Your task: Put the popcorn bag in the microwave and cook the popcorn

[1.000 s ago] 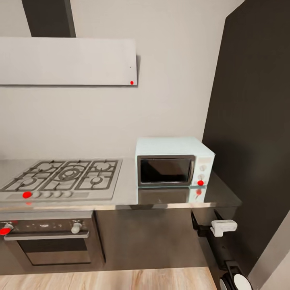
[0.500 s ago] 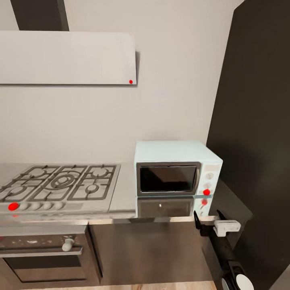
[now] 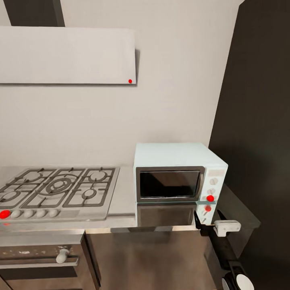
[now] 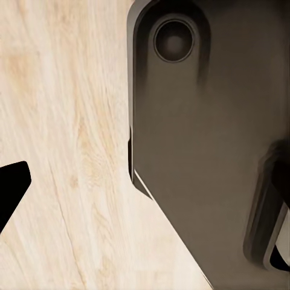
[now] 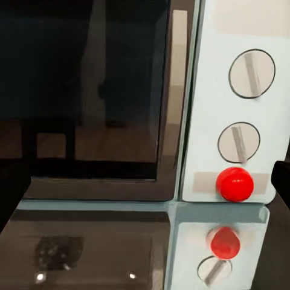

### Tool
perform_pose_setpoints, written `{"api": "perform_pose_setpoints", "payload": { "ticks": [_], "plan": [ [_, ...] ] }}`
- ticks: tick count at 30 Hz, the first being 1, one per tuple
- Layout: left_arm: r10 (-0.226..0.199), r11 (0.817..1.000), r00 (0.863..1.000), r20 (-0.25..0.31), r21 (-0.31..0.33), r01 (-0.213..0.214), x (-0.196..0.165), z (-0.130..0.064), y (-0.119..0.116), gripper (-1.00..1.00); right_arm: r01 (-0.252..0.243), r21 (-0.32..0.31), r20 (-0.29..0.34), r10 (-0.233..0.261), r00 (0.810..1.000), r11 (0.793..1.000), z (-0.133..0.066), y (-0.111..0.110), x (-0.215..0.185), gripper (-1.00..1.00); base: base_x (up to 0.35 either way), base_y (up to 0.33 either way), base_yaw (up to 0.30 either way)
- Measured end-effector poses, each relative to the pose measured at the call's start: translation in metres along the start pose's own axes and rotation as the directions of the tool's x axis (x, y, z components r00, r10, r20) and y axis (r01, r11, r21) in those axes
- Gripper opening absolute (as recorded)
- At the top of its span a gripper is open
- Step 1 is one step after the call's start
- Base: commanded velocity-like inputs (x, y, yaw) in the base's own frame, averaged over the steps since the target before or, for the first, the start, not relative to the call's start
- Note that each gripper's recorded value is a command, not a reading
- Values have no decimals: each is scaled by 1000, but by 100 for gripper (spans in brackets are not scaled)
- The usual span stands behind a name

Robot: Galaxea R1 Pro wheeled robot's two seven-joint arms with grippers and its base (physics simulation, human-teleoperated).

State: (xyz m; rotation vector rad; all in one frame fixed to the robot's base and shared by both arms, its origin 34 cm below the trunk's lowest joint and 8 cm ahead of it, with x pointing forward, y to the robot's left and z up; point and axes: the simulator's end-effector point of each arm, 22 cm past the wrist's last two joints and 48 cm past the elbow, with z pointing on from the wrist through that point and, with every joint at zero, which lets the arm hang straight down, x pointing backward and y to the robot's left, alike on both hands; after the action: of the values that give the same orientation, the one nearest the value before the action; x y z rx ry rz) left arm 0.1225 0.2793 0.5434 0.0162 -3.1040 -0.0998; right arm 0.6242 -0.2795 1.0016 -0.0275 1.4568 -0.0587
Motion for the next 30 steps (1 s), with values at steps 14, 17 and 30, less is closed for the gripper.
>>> {"api": "perform_pose_setpoints", "payload": {
  "ticks": [14, 17, 30],
  "plan": [
    [0, 1000, 1000, 0, 1, 0, 0, 0, -1, 100, 0, 1, -31, 0, 1000, 1000, 4, -1, -7, 100, 63, 0, 0],
    [0, 1000, 1000, 0, 1, 0, 0, 0, -1, 100, 0, 1, -95, 0, 995, 1000, 5, -1, 6, 100, 142, 0, 0],
    [0, 1000, 1000, 0, 2, 0, 0, 0, -1, 100, 0, 1, -113, 0, 994, 1000, 7, -1, 8, 100, 109, -1, 0]
  ]
}}
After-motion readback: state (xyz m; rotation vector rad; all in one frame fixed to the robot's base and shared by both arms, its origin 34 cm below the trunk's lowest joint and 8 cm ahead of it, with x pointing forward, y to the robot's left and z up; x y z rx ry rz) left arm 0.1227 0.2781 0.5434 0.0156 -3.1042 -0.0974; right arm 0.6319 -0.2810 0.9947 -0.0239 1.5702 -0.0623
